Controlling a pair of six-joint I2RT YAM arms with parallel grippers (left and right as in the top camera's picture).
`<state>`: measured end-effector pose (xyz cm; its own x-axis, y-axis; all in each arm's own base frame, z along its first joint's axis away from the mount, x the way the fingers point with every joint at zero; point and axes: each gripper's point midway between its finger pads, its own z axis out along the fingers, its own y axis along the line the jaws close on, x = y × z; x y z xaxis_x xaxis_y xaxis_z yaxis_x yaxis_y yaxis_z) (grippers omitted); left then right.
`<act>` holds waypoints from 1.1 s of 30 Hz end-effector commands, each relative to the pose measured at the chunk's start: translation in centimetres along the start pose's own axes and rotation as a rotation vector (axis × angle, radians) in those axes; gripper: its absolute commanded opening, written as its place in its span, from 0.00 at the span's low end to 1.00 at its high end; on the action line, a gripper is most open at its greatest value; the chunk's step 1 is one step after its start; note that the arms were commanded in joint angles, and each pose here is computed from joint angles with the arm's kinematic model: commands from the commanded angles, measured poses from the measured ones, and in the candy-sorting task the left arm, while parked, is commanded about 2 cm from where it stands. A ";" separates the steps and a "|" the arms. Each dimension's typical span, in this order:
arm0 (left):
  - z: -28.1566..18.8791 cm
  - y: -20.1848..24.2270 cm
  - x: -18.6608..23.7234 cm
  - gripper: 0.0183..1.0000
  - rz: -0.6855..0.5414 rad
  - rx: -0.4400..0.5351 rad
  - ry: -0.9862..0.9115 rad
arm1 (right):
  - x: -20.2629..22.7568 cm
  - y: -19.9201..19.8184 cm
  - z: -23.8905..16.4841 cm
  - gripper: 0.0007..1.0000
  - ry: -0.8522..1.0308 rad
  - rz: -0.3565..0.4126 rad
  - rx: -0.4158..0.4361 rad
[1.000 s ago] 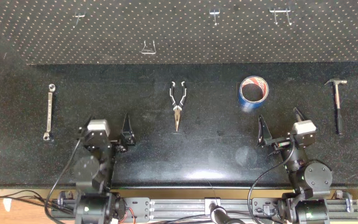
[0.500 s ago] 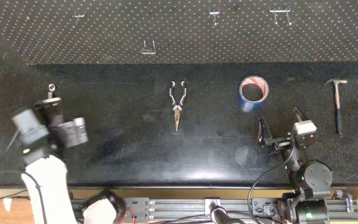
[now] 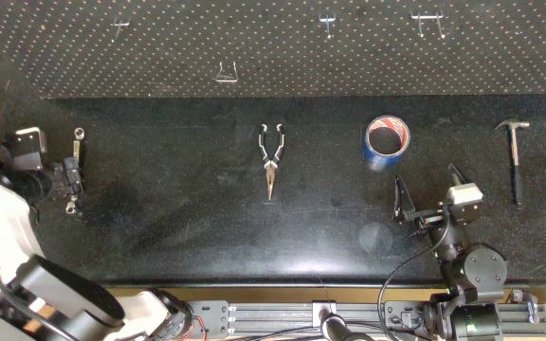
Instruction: Place Tools Onto Pegboard
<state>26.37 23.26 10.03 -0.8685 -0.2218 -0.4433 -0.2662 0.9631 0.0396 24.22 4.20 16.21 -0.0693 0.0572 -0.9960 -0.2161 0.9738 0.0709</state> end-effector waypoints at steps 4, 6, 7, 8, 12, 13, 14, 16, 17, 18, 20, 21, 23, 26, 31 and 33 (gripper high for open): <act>5.0 0.8 -0.6 0.99 0.071 0.085 0.054 | 0.1 0.2 0.0 0.98 0.001 0.007 -0.006; 6.0 1.0 -0.6 1.00 0.070 0.089 0.057 | 0.1 0.2 0.0 0.98 0.001 0.007 -0.006; 6.4 0.9 -0.9 1.00 0.078 0.092 0.053 | 0.1 0.2 0.0 0.98 0.001 0.007 -0.006; 6.6 0.7 -1.0 1.00 0.106 0.098 0.054 | 0.1 0.2 0.0 0.98 0.001 0.007 -0.006; 7.9 -0.5 -1.4 1.00 0.156 0.134 0.065 | 0.1 0.2 0.0 0.98 0.001 0.007 -0.006; 8.2 -0.7 -1.7 0.99 0.163 0.140 0.064 | 0.1 0.2 0.0 0.98 0.001 0.007 -0.006; 8.4 -0.9 -1.8 0.99 0.167 0.147 0.064 | 0.1 0.2 0.0 0.98 0.001 0.007 -0.006; 8.8 -1.0 -2.1 1.00 0.173 0.150 0.065 | 0.1 0.2 0.0 0.98 0.001 0.007 -0.006; 8.9 -1.0 -2.1 1.00 0.174 0.151 0.066 | 0.1 0.2 0.0 0.98 0.001 0.007 -0.006; 9.3 -1.0 -2.0 0.99 0.172 0.154 0.071 | 0.1 0.2 0.0 0.98 0.001 0.007 -0.006; 9.6 -1.0 -1.8 0.89 0.170 0.159 0.078 | 0.1 0.2 0.0 0.98 0.001 0.007 -0.006; 9.7 -1.1 -1.7 0.89 0.169 0.161 0.082 | 0.1 0.2 0.0 0.98 0.001 0.007 -0.006; 10.0 -1.1 -1.6 0.79 0.164 0.163 0.085 | 0.1 0.2 0.0 0.98 0.001 0.007 -0.006; 10.0 -1.1 -1.5 0.48 0.164 0.163 0.085 | 0.1 0.2 0.0 0.98 0.001 0.007 -0.006; 10.0 -0.9 -1.8 0.01 0.140 0.156 0.077 | 0.1 0.2 0.0 0.98 0.001 0.007 -0.006; 10.0 -0.8 -2.0 0.01 0.144 0.150 0.069 | 0.1 0.2 0.0 0.98 0.001 0.007 -0.006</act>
<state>31.82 24.25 2.06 -0.9267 -0.0851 -0.3661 -0.0792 0.9964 -0.0311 24.22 4.19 16.21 -0.0692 0.0572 -0.9960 -0.2157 0.9739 0.0709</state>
